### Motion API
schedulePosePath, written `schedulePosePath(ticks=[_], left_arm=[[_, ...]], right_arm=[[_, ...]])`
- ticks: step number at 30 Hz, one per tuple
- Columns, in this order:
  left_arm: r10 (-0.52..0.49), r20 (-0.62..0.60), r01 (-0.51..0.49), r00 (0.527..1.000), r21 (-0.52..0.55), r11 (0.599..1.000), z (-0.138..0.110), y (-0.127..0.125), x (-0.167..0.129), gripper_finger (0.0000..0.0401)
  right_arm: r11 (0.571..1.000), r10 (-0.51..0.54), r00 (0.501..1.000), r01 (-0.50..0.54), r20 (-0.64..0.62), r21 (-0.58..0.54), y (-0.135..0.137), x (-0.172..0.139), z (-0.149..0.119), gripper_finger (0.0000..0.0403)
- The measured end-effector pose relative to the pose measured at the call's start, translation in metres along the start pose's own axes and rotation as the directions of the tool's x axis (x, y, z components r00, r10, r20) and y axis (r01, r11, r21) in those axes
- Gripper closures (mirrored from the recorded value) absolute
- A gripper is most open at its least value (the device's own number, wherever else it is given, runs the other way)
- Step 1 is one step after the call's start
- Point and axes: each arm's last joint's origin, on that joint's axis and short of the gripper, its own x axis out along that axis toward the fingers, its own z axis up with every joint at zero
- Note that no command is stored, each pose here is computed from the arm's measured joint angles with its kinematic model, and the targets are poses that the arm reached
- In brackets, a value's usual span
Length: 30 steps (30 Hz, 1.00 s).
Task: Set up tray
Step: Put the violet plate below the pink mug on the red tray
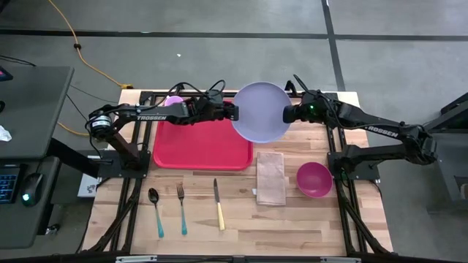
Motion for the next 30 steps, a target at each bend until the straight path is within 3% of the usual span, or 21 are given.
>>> schedulePosePath(ticks=[10, 16, 30], left_arm=[[0.025, -0.033, -0.024, 0.999, 0.011, 1.0, -0.003, 0.002, 0.0, 0.0377], [0.098, -0.06, -0.096, 0.993, 0.03, 0.995, -0.007, 0.008, -0.001, 0.0377], [0.247, -0.163, -0.245, 0.955, 0.034, 0.969, -0.015, 0.021, -0.012, 0.0378]], right_arm=[[0.999, 0.033, 0.999, -0.033, -0.002, -0.038, 0.002, -0.001, 0.001, 0.0329], [0.992, 0.092, 0.995, -0.095, -0.037, -0.083, 0.004, -0.001, 0.001, 0.0296], [0.989, 0.122, 0.991, -0.126, -0.049, -0.081, 0.004, -0.004, 0.001, 0.0285]])
